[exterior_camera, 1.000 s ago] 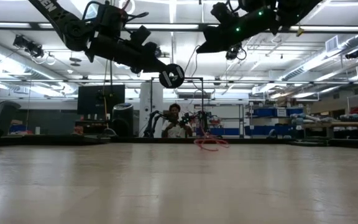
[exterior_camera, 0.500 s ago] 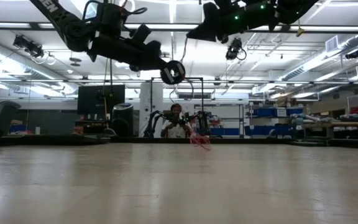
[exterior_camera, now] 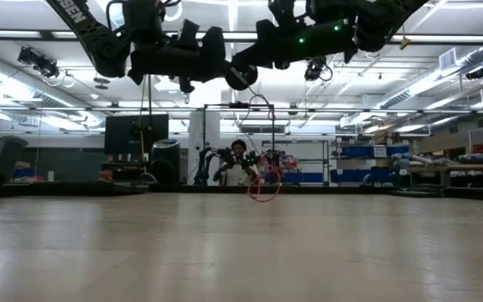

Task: Coil cords
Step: Coil the red wire onto the spool

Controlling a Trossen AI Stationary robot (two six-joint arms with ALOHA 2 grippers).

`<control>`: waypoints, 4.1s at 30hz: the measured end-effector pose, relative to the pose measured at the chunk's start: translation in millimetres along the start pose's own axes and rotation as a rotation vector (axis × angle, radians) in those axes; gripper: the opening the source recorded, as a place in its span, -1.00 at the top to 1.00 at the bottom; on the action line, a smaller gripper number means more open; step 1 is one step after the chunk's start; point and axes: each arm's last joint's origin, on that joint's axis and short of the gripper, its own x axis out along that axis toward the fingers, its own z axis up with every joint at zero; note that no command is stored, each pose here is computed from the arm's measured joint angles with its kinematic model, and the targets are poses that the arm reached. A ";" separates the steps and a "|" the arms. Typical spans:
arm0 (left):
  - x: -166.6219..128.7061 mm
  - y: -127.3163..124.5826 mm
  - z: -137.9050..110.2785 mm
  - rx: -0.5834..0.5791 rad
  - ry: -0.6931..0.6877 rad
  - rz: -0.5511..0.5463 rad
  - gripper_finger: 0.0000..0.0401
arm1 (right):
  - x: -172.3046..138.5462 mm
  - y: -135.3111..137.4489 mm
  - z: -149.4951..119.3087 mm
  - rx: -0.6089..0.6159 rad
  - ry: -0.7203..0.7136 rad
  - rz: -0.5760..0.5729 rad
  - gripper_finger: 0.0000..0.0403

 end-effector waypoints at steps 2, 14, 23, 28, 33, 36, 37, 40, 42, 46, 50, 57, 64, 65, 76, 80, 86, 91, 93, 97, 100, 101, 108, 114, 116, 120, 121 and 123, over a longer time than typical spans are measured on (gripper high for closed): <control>-0.1 -0.6 -0.5 0.003 0.005 -0.017 1.00 | 0.8 1.7 0.0 -0.014 -0.009 0.004 1.00; 4.6 -2.8 -19.8 0.009 0.059 -0.071 1.00 | -0.9 2.4 11.9 -0.083 -0.127 -0.006 1.00; 9.0 -3.6 -29.1 0.002 0.005 -0.086 1.00 | 15.2 -1.1 31.5 -0.098 -0.069 0.069 1.00; 8.9 -3.7 -28.7 -0.037 0.005 -0.087 1.00 | 18.5 -5.2 35.7 -0.060 0.035 0.206 1.00; 9.0 -4.0 -28.4 -0.077 0.002 -0.117 1.00 | 15.8 -3.7 18.7 -0.032 0.193 0.213 1.00; 9.0 -4.3 -27.9 -0.083 -0.001 -0.123 1.00 | 14.9 0.4 17.9 -0.019 0.211 0.236 1.00; 8.9 -4.5 -28.1 -0.083 0.001 -0.129 1.00 | 14.4 2.7 17.9 -0.028 0.220 0.243 1.00; 8.6 -5.7 -27.4 -0.089 -0.007 -0.148 1.00 | 12.3 5.8 12.9 -0.072 0.278 0.260 1.00; 8.6 -5.9 -25.9 -0.106 -0.020 -0.168 1.00 | 10.8 4.4 9.6 -0.094 0.320 0.244 0.99; 8.5 -6.5 -25.6 -0.106 -0.021 -0.193 1.00 | 9.2 4.0 5.3 -0.089 0.376 0.219 0.96; 8.4 -6.6 -25.8 -0.104 -0.019 -0.198 1.00 | 7.4 7.3 3.4 -0.074 0.412 0.229 0.92; 7.6 -6.9 -24.7 -0.096 -0.003 -0.201 1.00 | -1.2 8.3 -2.5 0.017 0.553 0.165 0.89; 1.7 -7.2 -9.6 -0.005 0.033 -0.200 1.00 | -10.9 16.8 8.1 0.034 0.561 0.165 0.83; 1.3 -6.7 -6.5 0.002 0.021 -0.181 1.00 | -12.0 17.9 6.6 0.033 0.580 0.168 0.80; -4.0 -4.8 12.0 -0.011 0.008 -0.160 1.00 | -19.0 18.0 -16.8 0.109 0.701 0.105 0.47; -4.9 -6.8 6.9 -0.075 0.067 -0.197 1.00 | -24.2 26.4 -46.3 0.136 0.634 0.087 0.48; -5.9 -9.5 4.6 -0.141 0.109 -0.298 1.00 | -33.4 32.9 -72.6 0.187 0.443 0.072 0.50; -7.2 -12.8 4.6 -0.180 0.132 -0.423 1.00 | -31.7 25.1 -70.8 0.330 0.374 0.211 0.49; -8.4 -15.1 4.3 -0.159 0.142 -0.513 1.00 | -30.4 16.8 -69.8 0.422 0.386 0.297 0.50; -11.5 -18.8 -0.1 -0.068 0.171 -0.665 1.00 | -32.9 -3.3 -74.0 0.593 0.416 0.489 0.53; -12.2 -16.8 -7.1 -0.060 0.239 -0.650 1.00 | -36.3 -11.2 -79.2 0.678 0.464 0.524 0.55; -12.6 -16.3 -9.9 -0.059 0.267 -0.640 1.00 | -37.6 -11.9 -81.8 0.698 0.493 0.512 0.55; -13.6 -8.6 -25.1 0.005 0.404 -0.392 1.00 | -41.4 -16.7 -95.7 0.605 0.631 0.198 0.58; -15.1 -3.6 -31.3 0.047 0.466 -0.273 1.00 | -35.1 -13.6 -86.2 0.512 0.519 0.207 0.59; -14.7 -3.0 -30.9 0.056 0.460 -0.253 1.00 | -33.3 -9.5 -82.6 0.463 0.487 0.215 0.59; -12.0 -2.6 -25.4 0.088 0.392 -0.228 1.00 | -32.2 -5.0 -80.1 0.369 0.464 0.221 0.58; -11.4 -2.6 -24.1 0.090 0.377 -0.221 1.00 | -31.8 -5.1 -79.5 0.363 0.456 0.222 0.58; -10.6 -2.8 -21.9 0.091 0.353 -0.217 1.00 | -30.7 -5.2 -79.1 0.348 0.440 0.224 0.59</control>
